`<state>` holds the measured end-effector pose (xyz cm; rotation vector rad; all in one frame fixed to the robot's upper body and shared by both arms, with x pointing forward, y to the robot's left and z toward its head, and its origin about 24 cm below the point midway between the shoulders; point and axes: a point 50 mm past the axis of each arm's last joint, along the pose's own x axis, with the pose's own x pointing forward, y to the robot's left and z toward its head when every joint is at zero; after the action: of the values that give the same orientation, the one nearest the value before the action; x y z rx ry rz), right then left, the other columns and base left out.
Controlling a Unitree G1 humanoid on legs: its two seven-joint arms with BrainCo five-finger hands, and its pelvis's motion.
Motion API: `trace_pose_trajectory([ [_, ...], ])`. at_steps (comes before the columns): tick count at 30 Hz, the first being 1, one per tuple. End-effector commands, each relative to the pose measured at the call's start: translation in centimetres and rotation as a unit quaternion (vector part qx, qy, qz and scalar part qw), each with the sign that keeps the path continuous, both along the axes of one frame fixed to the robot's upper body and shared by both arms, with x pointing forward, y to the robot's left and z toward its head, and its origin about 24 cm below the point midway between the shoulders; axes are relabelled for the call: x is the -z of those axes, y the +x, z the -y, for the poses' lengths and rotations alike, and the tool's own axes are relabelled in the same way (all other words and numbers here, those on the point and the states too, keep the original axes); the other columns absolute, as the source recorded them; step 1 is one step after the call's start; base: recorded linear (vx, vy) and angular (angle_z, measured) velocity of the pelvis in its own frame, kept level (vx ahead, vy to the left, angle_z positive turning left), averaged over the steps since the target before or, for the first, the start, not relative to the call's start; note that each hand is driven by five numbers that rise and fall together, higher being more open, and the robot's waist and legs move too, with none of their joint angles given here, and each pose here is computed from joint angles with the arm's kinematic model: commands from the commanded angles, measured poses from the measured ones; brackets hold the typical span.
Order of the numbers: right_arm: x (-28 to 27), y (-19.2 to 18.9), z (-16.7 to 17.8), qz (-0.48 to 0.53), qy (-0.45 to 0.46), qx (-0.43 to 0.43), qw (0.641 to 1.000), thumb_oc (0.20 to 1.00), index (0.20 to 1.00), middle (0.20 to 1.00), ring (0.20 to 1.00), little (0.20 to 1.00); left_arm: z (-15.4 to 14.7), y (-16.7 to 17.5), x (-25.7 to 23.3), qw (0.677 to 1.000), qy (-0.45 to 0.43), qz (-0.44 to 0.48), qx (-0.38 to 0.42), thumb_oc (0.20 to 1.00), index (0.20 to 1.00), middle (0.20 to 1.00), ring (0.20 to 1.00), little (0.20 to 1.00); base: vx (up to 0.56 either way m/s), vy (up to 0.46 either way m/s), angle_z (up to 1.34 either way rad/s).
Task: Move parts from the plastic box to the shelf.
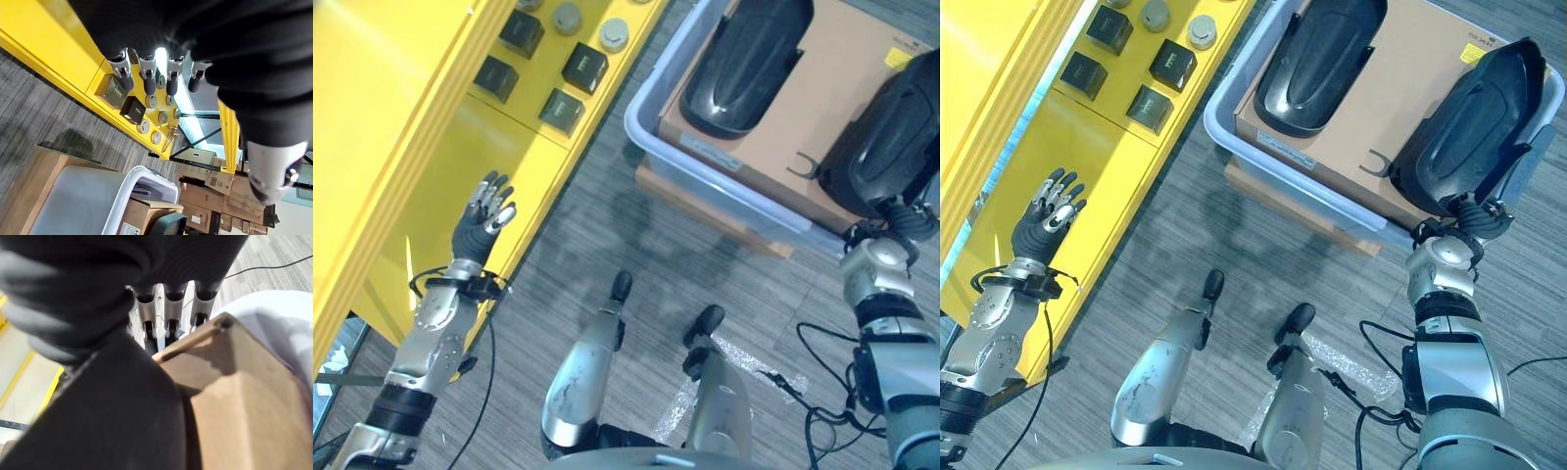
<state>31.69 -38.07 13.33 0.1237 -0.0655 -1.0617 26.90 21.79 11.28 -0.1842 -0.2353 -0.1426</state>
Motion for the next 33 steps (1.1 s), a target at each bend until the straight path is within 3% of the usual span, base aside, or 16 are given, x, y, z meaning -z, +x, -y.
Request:
trace_pose_trajectory([
  [1, -0.1, 0.3, -0.7, 0.039, 0.014, -0.044, 0.998, 0.2, 0.2, 0.2, 0.2, 0.2, -0.4, -0.3, -1.8, 0.999, -0.01, 0.052, 0.003, 1.0, 1.0, 1.0, 1.0, 1.0, 0.0, 0.0, 0.0],
  [9, -2.8, 0.1, -3.5, 0.125, -0.053, -0.089, 0.987, 0.2, 0.2, 0.2, 0.2, 0.2, -0.7, -1.3, -2.1, 0.998, -0.008, 0.06, 0.028, 1.0, 1.0, 1.0, 1.0, 1.0, 0.01, 0.004, -0.01],
  [17, -3.0, -1.1, -7.0, 0.128, -0.106, -0.143, 0.976, 0.2, 0.2, 0.2, 0.2, 0.2, 0.6, -1.6, -1.9, 0.997, -0.003, 0.029, 0.078, 1.0, 1.0, 1.0, 1.0, 1.0, 0.07, 0.034, -0.08],
  [28, -0.6, -0.6, -13.8, 0.068, -0.163, -0.274, 0.946, 0.2, 0.2, 0.2, 0.2, 0.2, 7.1, 2.1, 0.2, 0.984, -0.062, -0.099, 0.131, 1.0, 1.0, 1.0, 1.0, 1.0, 0.07, 0.029, -0.18],
  [29, -0.1, -0.1, -15.5, 0.068, -0.156, -0.299, 0.939, 0.2, 0.2, 0.2, 0.2, 0.2, 9.2, 3.3, 0.4, 0.981, -0.075, -0.113, 0.14, 1.0, 1.0, 1.0, 1.0, 1.0, 0.04, 0.008, -0.29],
  [33, 0.7, 0.2, -18.0, 0.072, -0.147, -0.34, 0.926, 0.2, 0.2, 0.2, 0.2, 0.2, 11.7, 4.7, 1.0, 0.973, -0.108, -0.157, 0.13, 1.0, 1.0, 1.0, 1.0, 1.0, 0.03, -0.004, -0.31],
])
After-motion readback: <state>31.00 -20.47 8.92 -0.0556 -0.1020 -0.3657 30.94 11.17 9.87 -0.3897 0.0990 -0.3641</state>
